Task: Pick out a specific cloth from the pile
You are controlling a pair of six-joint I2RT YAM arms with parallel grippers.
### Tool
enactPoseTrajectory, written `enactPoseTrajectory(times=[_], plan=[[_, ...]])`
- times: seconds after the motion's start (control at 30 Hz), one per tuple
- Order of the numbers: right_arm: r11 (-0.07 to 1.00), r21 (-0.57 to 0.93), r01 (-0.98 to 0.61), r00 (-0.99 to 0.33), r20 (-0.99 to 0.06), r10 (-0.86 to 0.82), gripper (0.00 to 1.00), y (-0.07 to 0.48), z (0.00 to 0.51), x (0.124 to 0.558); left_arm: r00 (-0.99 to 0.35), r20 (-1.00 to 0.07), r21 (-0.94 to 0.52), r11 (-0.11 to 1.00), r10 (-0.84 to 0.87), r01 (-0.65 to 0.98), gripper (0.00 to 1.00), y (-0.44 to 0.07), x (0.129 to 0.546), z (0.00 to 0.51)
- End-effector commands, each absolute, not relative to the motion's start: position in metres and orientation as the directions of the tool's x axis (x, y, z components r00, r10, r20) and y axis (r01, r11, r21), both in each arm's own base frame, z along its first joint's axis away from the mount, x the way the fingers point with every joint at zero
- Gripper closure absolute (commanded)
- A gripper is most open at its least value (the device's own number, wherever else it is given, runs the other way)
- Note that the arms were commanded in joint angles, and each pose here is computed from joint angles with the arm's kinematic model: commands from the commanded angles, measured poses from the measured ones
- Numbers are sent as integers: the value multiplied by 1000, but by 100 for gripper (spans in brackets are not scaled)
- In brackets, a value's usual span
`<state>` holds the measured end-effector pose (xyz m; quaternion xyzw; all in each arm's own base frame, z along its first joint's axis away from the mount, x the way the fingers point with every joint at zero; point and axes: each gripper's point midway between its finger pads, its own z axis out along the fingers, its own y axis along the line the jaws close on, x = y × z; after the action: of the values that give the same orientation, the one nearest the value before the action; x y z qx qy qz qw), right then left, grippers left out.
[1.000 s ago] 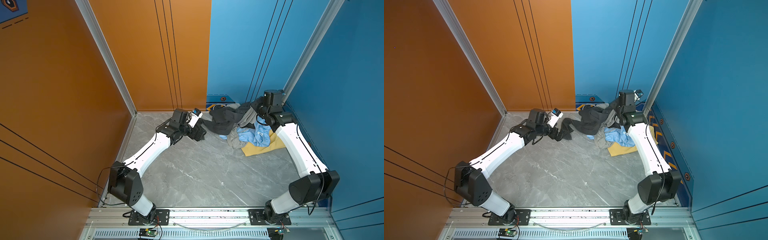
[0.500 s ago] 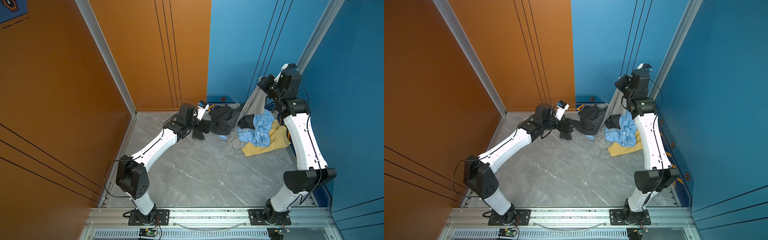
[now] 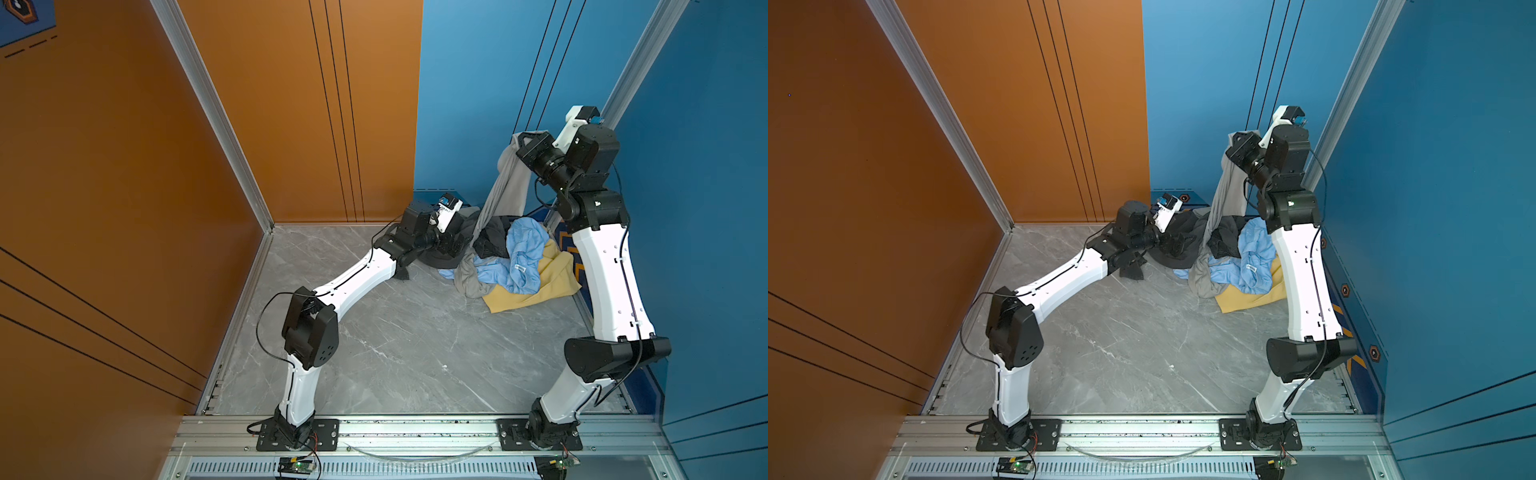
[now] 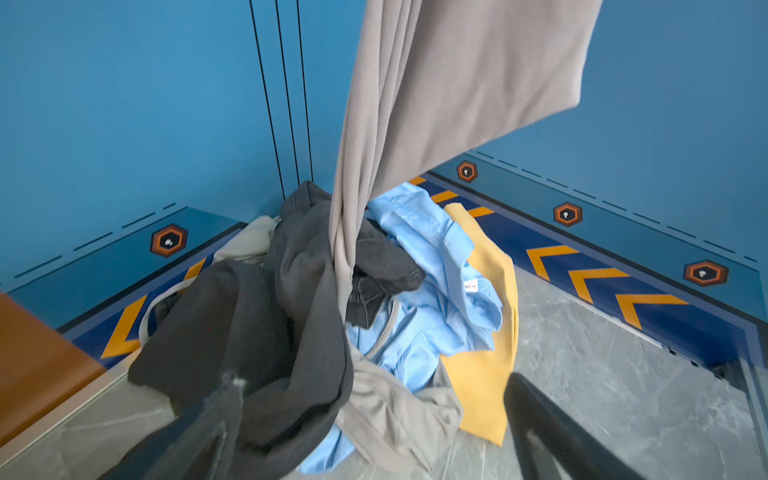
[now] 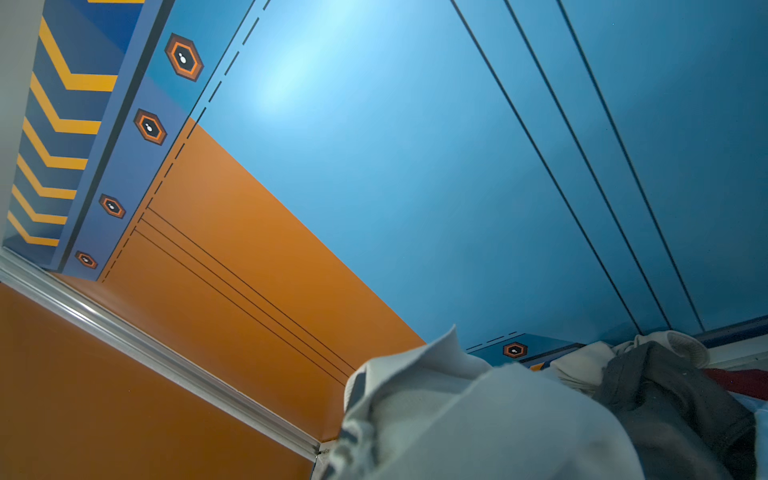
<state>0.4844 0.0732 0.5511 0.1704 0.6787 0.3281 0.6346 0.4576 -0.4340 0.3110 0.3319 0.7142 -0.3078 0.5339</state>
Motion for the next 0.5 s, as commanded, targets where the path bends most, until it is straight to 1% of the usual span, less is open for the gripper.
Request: enactPoseTrajectory(times=[0.0,0.13,0.17,0.2,0.23,0.3,0.37,0.4,0.47], plan=[[682,642,-351,-51,-740,670,100,81,607,440,-153,-986,-81,589,73,804,1,-465,469,322],[677,641,-361,-53,-739,671,100,78,606,418,-132,-991,-99,588,13,803,0,-497,491,310],[675,640,-367,-49,-738,673,100,76,607,413,-138,-990,-111,593,1,797,1,-502,499,303],[674,637,-373,-45,-738,673,100,75,607,406,-135,-991,-116,592,-13,798,5,-508,505,299],[673,638,-376,-42,-737,675,100,74,607,400,-132,-991,-120,602,-24,789,12,-513,513,293],[665,634,-394,-35,-733,679,100,73,607,389,-123,-989,-148,607,-82,781,33,-521,525,288],[653,640,-405,-26,-722,691,100,72,600,380,-94,-988,-153,620,-126,770,49,-528,534,284],[647,646,-405,-29,-717,697,100,71,590,377,-70,-988,-141,629,-136,764,60,-530,537,283],[644,650,-402,-24,-711,702,100,69,576,367,-47,-988,-131,634,-148,762,88,-531,539,283]])
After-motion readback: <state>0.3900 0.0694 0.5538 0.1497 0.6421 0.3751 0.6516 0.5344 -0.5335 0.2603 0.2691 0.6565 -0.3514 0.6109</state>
